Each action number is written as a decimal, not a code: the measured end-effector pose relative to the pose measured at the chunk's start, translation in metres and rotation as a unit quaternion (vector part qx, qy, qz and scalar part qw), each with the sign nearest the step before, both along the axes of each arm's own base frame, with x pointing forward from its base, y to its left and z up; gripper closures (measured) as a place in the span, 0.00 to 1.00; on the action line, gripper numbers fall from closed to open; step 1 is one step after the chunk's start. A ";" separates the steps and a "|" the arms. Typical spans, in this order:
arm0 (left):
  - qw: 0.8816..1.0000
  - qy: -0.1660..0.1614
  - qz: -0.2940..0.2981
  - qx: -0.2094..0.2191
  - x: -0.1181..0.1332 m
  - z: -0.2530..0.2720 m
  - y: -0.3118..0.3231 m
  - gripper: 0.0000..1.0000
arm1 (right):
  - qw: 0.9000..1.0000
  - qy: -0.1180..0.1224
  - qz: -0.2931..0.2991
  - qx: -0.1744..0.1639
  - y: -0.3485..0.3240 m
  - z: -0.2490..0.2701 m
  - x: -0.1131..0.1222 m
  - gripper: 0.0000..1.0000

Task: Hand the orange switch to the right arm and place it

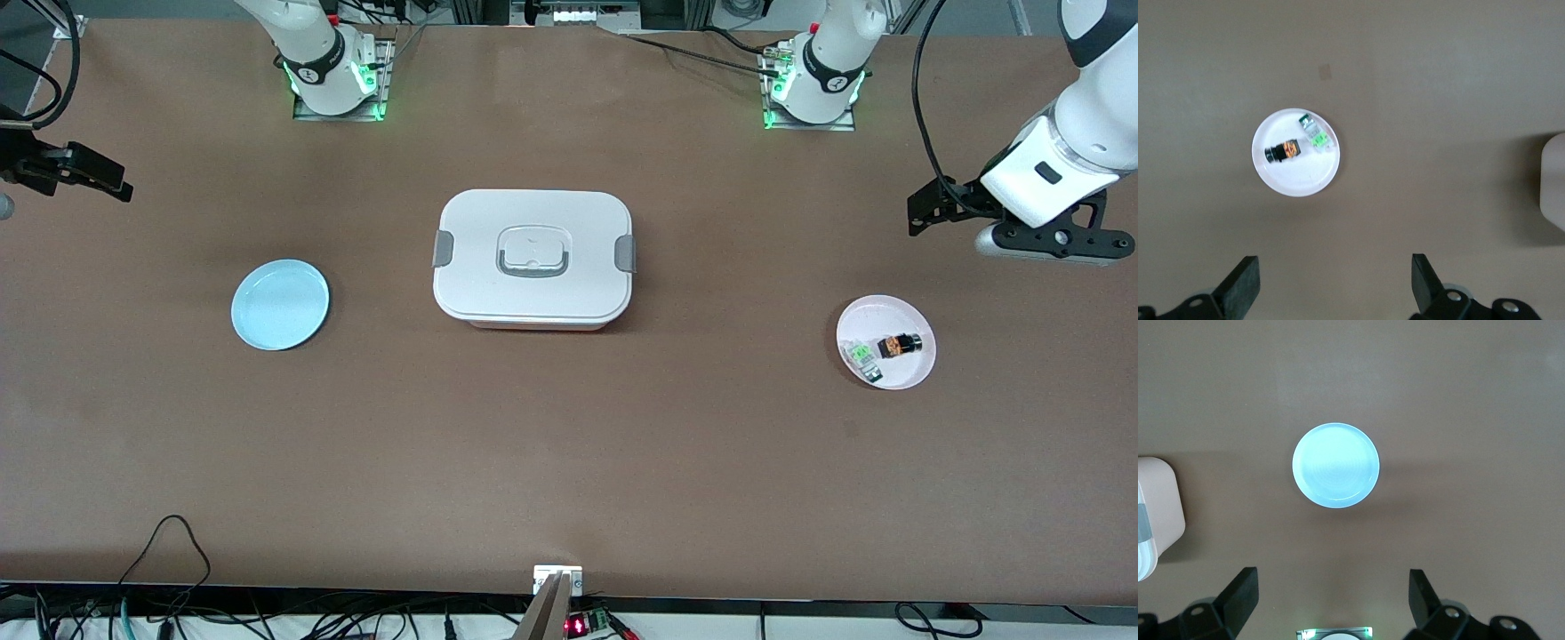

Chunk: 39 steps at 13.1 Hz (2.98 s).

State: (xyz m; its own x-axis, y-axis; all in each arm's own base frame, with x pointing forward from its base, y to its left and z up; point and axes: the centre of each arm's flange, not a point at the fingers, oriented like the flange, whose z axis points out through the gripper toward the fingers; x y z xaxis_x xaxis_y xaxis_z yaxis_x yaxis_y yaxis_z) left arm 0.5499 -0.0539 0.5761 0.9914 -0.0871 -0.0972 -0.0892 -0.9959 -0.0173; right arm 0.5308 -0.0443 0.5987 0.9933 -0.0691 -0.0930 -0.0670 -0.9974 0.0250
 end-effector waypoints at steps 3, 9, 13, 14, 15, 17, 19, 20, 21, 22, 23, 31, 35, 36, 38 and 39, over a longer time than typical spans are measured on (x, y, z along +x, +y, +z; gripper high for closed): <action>0.996 0.062 -0.058 -0.003 -0.013 -0.014 -0.001 0.00 | 1.000 0.000 0.000 0.000 0.000 0.000 0.000 0.00; 0.964 0.087 -0.250 -0.006 0.024 -0.085 0.007 0.00 | 1.000 0.000 -0.001 0.000 -0.001 0.000 0.000 0.00; 0.959 0.078 -0.273 -0.001 0.044 -0.118 0.034 0.00 | 1.000 0.000 -0.001 0.000 -0.001 0.000 0.000 0.00; 0.964 0.075 -0.254 0.001 0.047 -0.124 0.042 0.00 | 1.000 0.001 -0.001 0.000 -0.001 -0.001 0.000 0.00; 0.970 0.076 -0.230 0.003 0.049 -0.131 0.049 0.00 | 1.000 0.002 0.000 0.000 -0.001 -0.002 0.001 0.00; 0.980 0.081 -0.179 0.009 0.052 -0.143 0.054 0.00 | 1.000 0.008 0.001 0.000 0.000 -0.010 0.005 0.00; 0.983 0.076 -0.165 0.012 0.061 -0.148 0.050 0.00 | 1.000 0.016 0.004 -0.001 0.003 -0.024 0.014 0.00; 0.984 0.069 -0.162 0.014 0.070 -0.148 0.050 0.00 | 1.000 0.017 0.008 -0.001 0.006 -0.032 0.019 0.00; 0.985 0.063 -0.161 0.014 0.079 -0.148 0.050 0.00 | 1.000 0.020 0.012 -0.002 0.010 -0.039 0.024 0.00; 0.985 0.062 -0.159 0.014 0.088 -0.152 0.052 0.00 | 1.000 0.021 0.015 -0.002 0.014 -0.044 0.027 0.00; 0.986 0.066 -0.152 0.011 0.093 -0.162 0.056 0.00 | 1.000 0.022 0.017 -0.003 0.016 -0.048 0.030 0.00; 1.000 0.002 -0.004 0.014 0.083 -0.285 0.133 0.00 | 0.998 0.053 0.035 -0.003 0.038 -0.084 0.044 0.00; 0.998 -0.055 0.031 0.013 0.054 -0.344 0.148 0.00 | 0.998 0.056 0.041 -0.003 0.045 -0.087 0.045 0.00; 0.998 -0.053 0.036 0.013 0.048 -0.353 0.150 0.00 | 0.998 0.055 0.043 0.000 0.048 -0.087 0.045 0.00; 0.998 -0.048 0.041 0.012 0.043 -0.361 0.151 0.00 | 0.997 0.053 0.043 0.022 0.057 -0.087 0.045 0.00; 0.998 -0.047 0.042 0.011 0.042 -0.362 0.151 0.00 | 0.997 0.052 0.041 0.033 0.060 -0.087 0.045 0.00</action>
State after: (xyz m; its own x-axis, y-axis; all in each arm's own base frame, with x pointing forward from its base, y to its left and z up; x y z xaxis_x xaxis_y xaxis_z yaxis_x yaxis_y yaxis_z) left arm 0.5917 0.0968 0.2136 1.0000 -0.0017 -0.0043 -0.0019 -0.9990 -0.0439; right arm 0.5756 0.0154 0.5119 0.9799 0.0222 -0.1983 0.0150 -0.9992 -0.0379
